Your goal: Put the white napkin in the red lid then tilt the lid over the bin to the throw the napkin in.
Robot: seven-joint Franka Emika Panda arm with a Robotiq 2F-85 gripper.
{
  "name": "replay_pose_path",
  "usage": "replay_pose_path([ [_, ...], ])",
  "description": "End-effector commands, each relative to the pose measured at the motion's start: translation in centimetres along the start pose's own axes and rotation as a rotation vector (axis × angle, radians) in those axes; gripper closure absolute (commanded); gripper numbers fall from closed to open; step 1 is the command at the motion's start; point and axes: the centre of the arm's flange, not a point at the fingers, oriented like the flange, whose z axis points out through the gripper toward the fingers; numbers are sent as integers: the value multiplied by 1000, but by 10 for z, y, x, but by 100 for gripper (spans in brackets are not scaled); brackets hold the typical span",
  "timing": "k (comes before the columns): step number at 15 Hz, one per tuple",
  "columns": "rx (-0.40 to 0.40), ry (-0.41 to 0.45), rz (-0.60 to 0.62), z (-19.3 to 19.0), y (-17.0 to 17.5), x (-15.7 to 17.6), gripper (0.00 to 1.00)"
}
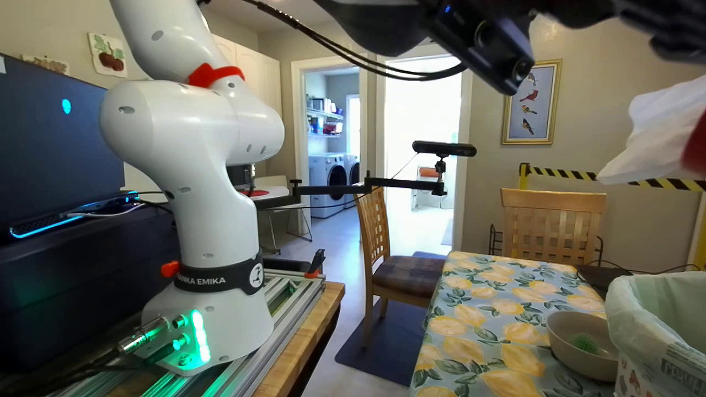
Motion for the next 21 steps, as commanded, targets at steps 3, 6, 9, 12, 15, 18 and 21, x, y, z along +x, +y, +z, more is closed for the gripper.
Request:
replay_pose_path([
  [3, -68, 181, 110, 19, -24, 40, 99],
  [6, -48, 161, 92, 7, -15, 33, 95],
  [9, -44, 156, 94, 13, -25, 34, 95],
  [12, -65, 153, 105, 23, -33, 41, 99],
  [15, -77, 144, 102, 35, -44, 40, 99],
  [18, -84, 138, 97, 46, -61, 38, 99],
  [21, -99, 154, 100, 54, -84, 38, 99],
])
